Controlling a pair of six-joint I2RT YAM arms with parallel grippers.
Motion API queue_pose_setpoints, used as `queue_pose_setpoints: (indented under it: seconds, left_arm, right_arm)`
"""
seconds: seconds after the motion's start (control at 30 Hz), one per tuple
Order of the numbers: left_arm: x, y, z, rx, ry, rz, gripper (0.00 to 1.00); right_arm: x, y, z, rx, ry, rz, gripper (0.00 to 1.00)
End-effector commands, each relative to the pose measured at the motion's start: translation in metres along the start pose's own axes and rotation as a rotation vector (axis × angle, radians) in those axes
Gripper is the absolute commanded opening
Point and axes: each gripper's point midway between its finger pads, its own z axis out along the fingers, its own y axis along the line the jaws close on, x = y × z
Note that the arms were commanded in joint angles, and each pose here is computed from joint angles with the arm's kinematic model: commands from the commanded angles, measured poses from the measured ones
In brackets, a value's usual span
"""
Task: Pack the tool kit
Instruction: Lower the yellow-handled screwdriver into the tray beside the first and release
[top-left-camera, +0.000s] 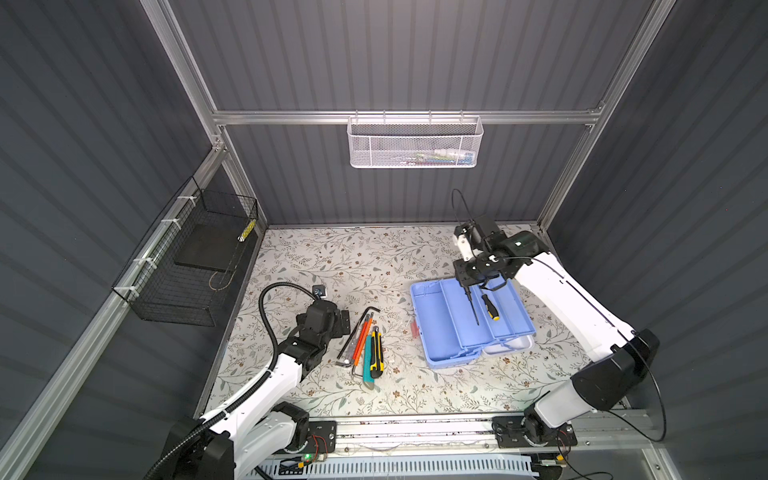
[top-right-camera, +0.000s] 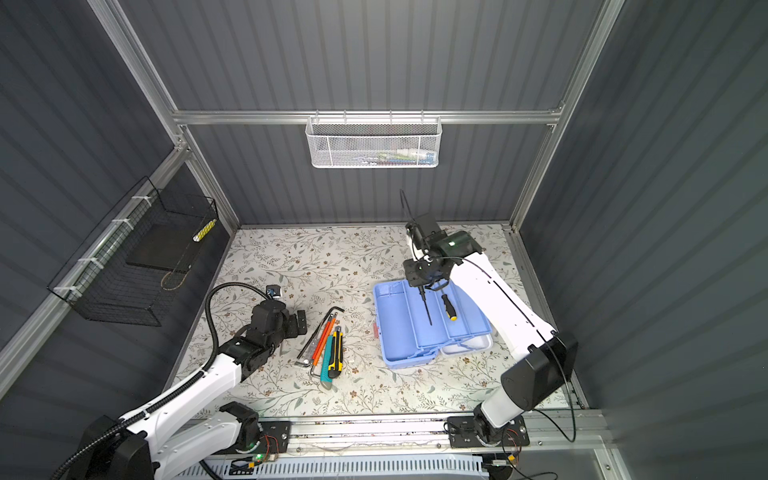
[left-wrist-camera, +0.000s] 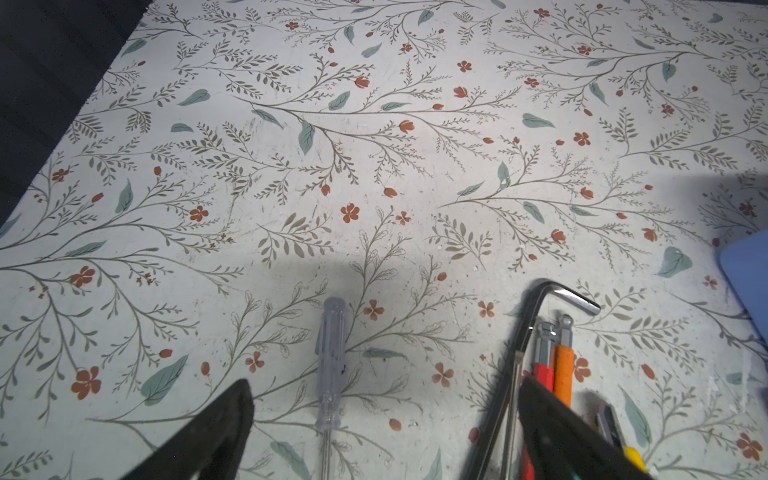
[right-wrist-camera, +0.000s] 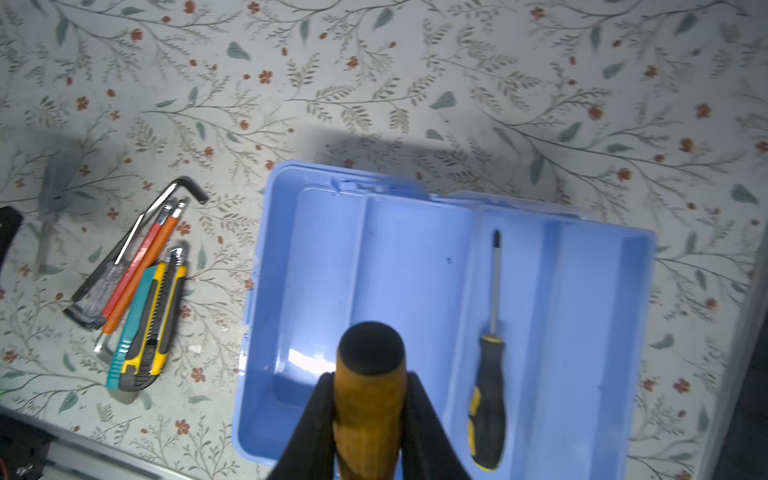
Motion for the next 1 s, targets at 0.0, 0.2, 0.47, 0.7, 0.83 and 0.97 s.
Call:
queue_pose_setpoints:
  seconds: [0.0, 0.2, 0.47, 0.7, 0.83, 0.97]
  left_arm:
    - [-0.006, 0.003, -0.001, -0.019, -0.001, 0.008, 0.99]
    - [-0.005, 0.003, -0.002, -0.014, -0.005, 0.007, 1.00]
    - [-0.005, 0.004, -0.002, -0.019, -0.006, 0.005, 1.00]
    - [-0.005, 0.004, -0.002, -0.016, -0.007, 0.006, 0.99]
    - [-0.006, 0.004, -0.002, -0.017, -0.008, 0.005, 0.99]
    - [-0.006, 0.004, -0.002, -0.017, -0.009, 0.004, 0.99]
  right_arm:
    - [0.020, -0.044, -0.003, 0.128, 0.072, 0.003, 0.10]
    - [0.020, -0.081, 0.005, 0.202, 0.057, 0.044, 0.09]
    - [0.021, -0.087, 0.043, 0.182, 0.084, 0.021, 0.07]
    - [0.024, -0.092, 0.066, 0.188, 0.135, 0.005, 0.07]
    - [0.023, -0.093, 0.072, 0.184, 0.133, 0.000, 0.09]
    - [0.022, -0.093, 0.080, 0.173, 0.141, 0.004, 0.11]
